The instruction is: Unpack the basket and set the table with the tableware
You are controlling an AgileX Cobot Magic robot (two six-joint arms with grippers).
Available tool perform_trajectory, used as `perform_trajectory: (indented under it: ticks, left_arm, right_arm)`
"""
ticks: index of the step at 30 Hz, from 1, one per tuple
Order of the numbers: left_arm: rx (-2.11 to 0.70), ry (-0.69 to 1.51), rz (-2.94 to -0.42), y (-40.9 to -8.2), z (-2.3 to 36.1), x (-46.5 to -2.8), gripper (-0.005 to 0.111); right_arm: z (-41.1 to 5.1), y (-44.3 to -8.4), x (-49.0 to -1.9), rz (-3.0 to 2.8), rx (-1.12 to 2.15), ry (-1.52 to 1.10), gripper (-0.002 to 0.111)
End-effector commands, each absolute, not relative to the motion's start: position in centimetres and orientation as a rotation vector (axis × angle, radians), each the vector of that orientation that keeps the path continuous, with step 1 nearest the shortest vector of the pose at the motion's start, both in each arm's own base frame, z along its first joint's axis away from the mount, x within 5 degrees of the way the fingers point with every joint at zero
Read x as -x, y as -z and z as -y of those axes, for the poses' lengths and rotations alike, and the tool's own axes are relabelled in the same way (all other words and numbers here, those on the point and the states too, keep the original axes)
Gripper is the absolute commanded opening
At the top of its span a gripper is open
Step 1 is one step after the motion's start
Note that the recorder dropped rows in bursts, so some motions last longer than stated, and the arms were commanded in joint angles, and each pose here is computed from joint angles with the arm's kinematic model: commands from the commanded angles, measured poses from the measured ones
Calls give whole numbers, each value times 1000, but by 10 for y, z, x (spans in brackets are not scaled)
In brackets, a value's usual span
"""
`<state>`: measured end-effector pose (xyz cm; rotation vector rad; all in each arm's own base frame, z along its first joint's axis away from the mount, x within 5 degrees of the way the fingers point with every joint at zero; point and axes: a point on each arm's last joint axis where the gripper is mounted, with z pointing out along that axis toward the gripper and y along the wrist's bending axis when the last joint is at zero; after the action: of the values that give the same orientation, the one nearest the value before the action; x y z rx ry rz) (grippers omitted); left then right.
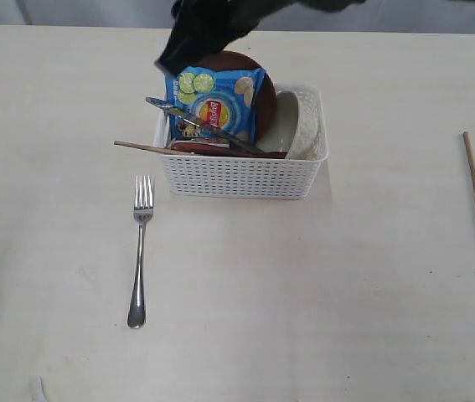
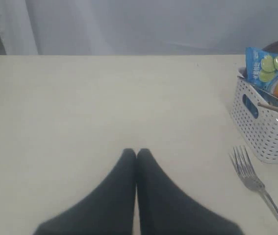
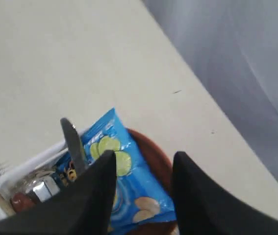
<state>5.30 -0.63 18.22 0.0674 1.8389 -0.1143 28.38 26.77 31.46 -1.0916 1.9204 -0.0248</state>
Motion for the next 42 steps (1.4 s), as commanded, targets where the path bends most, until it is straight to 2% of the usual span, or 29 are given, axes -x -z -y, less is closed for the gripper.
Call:
perform_trajectory:
  ticks: [1,5,6,13,20,29,32,35,39,40,42]
  left_arm:
    - [-74,121,-1829,-182,7,-53,0]
    - [-74,121,-1829,-182,7,-53,0]
    - [-74,121,-1829,-182,7,-53,0]
    - [-38,168,-1722,-192,8,-55,0]
    - [54,262,-1474,-214,7,-56,0]
    - [99,315,-1361,-225,6,-54,0]
    - [213,465,-1288,-230,5,-53,0]
    - [231,507,-1293,-257,5,-47,0]
    - [204,481,-1357,-315,6,-39,0]
    - [201,466,-1421,-329,7,-43,0]
    - [232,466,-1750,-348,14,-71,0]
  right_arm:
    - [-239,-368,-260,-1906,938,-23,29]
    - [-208,-402,-237,-1922,851,-9,1]
    - [-199,-407,-233,-1941,822,4,0]
    - [-168,-422,-223,-2008,714,34,0]
    - [-170,-411,-213,-2167,735,-55,0]
    - [-169,-393,-204,-2254,753,-110,0]
    - [-165,-380,-199,-2289,768,-103,0]
    - [-159,-373,-192,-2275,774,-112,0]
    - [-152,-375,-183,-2224,764,-149,0]
    - [-151,-376,-182,-2219,756,-164,0]
    - [-147,-379,-176,-2218,726,-195,0]
